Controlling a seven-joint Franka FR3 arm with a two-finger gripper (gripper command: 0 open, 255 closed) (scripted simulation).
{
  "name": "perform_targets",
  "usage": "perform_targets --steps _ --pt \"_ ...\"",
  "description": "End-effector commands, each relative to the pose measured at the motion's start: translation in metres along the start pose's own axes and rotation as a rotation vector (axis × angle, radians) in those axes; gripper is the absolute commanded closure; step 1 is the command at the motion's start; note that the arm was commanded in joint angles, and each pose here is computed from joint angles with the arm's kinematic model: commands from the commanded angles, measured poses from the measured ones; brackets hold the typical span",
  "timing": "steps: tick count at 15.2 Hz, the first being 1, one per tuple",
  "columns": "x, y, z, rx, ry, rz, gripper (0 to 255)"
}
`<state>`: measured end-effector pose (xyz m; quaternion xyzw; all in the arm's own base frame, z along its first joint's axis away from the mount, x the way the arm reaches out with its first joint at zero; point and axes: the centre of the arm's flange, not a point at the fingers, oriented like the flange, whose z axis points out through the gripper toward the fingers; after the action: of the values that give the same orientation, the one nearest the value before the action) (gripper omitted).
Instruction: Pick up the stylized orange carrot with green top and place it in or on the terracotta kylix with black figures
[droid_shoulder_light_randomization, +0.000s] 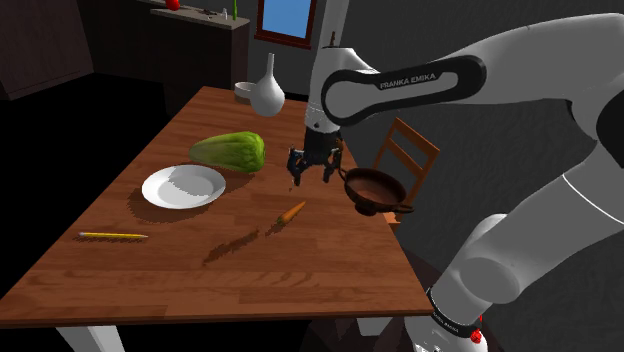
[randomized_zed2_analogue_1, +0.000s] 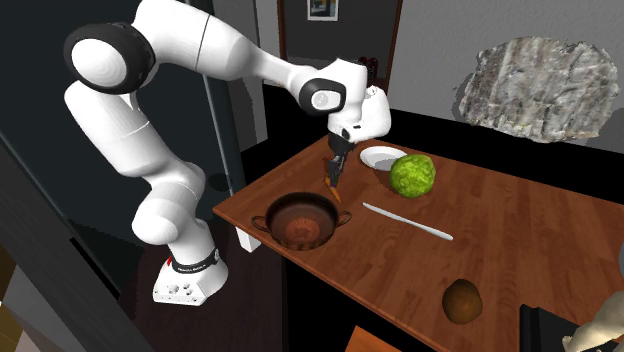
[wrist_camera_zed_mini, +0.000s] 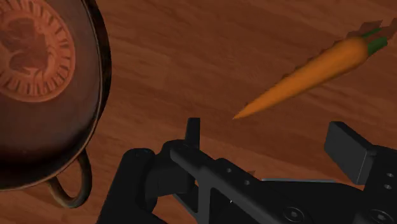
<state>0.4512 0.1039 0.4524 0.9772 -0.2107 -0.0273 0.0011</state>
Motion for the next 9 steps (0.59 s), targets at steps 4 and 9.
perform_targets --steps 4,9 --pt "-0.024 -0.038 0.043 0.044 0.08 0.958 0" --pt "-0.022 -0.038 0.07 0.044 0.08 0.958 0"
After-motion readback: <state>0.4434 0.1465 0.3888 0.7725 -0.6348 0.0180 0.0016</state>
